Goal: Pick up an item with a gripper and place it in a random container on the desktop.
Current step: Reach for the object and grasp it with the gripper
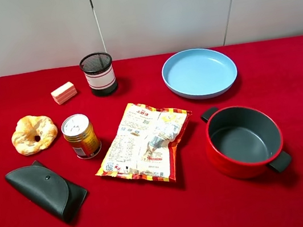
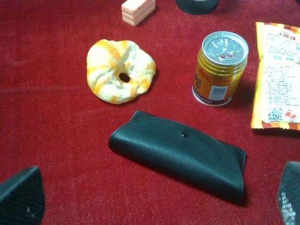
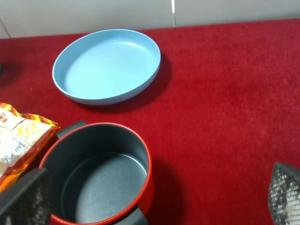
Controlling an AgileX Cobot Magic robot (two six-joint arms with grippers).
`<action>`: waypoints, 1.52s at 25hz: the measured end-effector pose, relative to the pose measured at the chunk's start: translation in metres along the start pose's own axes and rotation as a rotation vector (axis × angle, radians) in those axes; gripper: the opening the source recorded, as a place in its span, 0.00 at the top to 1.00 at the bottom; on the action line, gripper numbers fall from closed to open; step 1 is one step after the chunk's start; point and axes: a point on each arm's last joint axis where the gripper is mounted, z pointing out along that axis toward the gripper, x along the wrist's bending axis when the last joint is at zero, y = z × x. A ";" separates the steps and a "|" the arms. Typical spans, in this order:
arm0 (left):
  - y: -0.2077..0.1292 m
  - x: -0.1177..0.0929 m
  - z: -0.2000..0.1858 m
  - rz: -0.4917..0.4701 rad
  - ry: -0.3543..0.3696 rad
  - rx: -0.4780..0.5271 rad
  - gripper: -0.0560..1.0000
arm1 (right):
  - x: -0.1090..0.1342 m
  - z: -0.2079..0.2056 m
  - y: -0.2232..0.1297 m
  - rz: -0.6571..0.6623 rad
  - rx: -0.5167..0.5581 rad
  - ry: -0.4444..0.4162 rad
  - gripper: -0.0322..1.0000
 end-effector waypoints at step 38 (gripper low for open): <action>0.000 0.000 0.000 0.000 0.000 0.000 0.00 | 0.002 0.052 0.056 -0.131 0.161 0.097 0.30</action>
